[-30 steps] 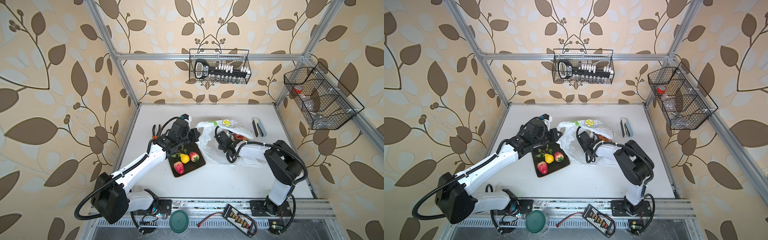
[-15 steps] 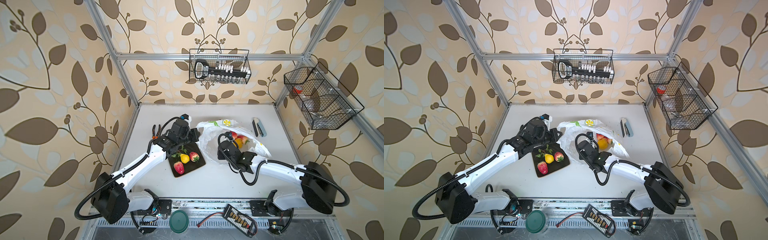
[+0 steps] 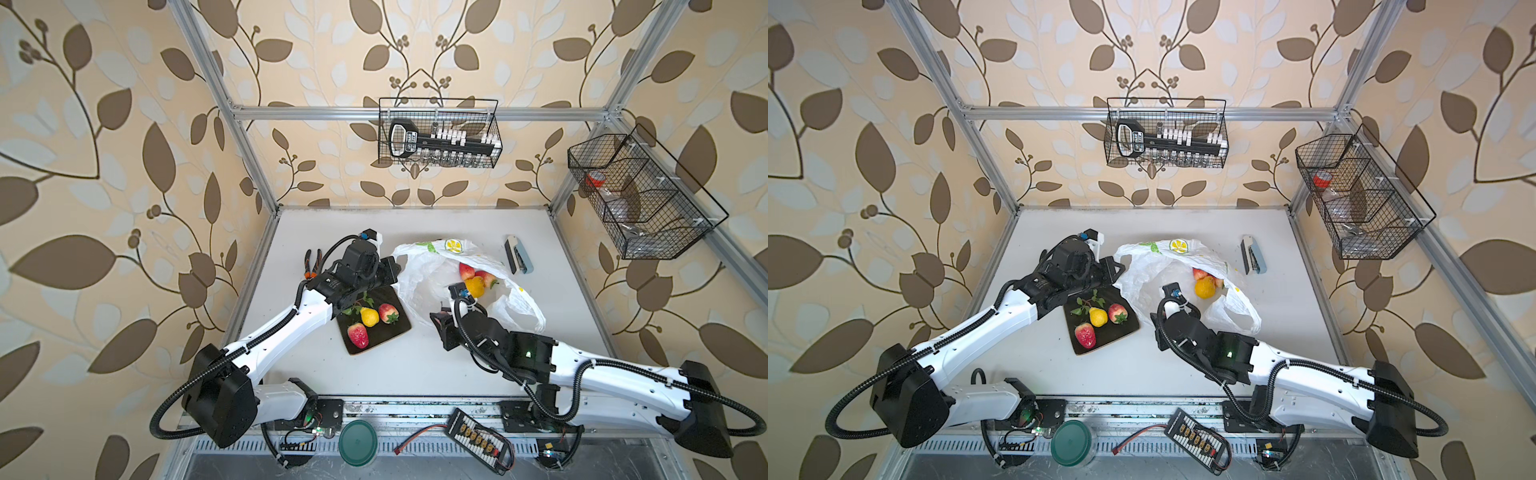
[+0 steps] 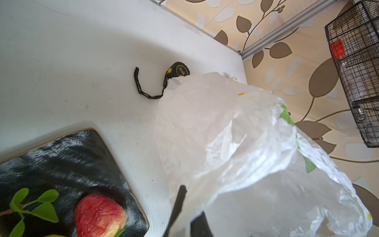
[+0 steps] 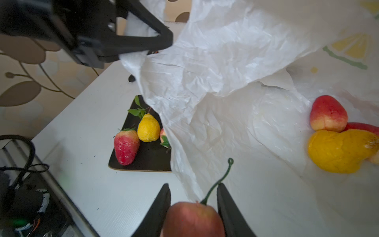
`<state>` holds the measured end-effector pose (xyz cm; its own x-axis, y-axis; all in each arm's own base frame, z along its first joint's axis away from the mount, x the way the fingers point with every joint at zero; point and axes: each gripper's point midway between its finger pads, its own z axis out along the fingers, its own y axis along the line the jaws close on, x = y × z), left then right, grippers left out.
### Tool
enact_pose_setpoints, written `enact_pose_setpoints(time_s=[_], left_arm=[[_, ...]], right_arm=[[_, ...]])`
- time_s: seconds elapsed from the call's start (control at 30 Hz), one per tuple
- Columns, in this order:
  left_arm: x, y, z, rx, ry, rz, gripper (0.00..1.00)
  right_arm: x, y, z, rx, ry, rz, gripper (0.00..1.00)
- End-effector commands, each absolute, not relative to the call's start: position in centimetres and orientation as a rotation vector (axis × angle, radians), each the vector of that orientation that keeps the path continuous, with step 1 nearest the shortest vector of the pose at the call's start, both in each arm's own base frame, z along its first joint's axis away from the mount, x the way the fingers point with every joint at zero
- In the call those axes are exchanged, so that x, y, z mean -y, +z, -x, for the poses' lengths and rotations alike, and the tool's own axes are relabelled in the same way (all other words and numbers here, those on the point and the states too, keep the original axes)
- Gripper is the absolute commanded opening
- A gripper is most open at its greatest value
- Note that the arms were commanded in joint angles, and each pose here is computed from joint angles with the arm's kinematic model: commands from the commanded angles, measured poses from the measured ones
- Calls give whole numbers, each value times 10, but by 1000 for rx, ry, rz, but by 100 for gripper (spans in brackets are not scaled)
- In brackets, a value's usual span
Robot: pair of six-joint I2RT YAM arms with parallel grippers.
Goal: Take the fake fruits out of the plastic bag
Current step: 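Lift the cherry out of the bag and carry it to the black mat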
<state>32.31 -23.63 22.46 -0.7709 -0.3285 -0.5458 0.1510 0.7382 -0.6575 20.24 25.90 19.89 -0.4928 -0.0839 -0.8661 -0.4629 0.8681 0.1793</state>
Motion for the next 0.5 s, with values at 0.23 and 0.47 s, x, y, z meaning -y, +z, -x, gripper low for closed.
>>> enact_pose_setpoints(time_s=[0.23,0.47], left_arm=[[236,237,-329,-2216,-929,143,0],[235,239,-329,-2214,-919,141,0]], right_arm=[[-307,215,-138,-1912,485,819,36],[-344,198,-123,-1887,549,954,36]])
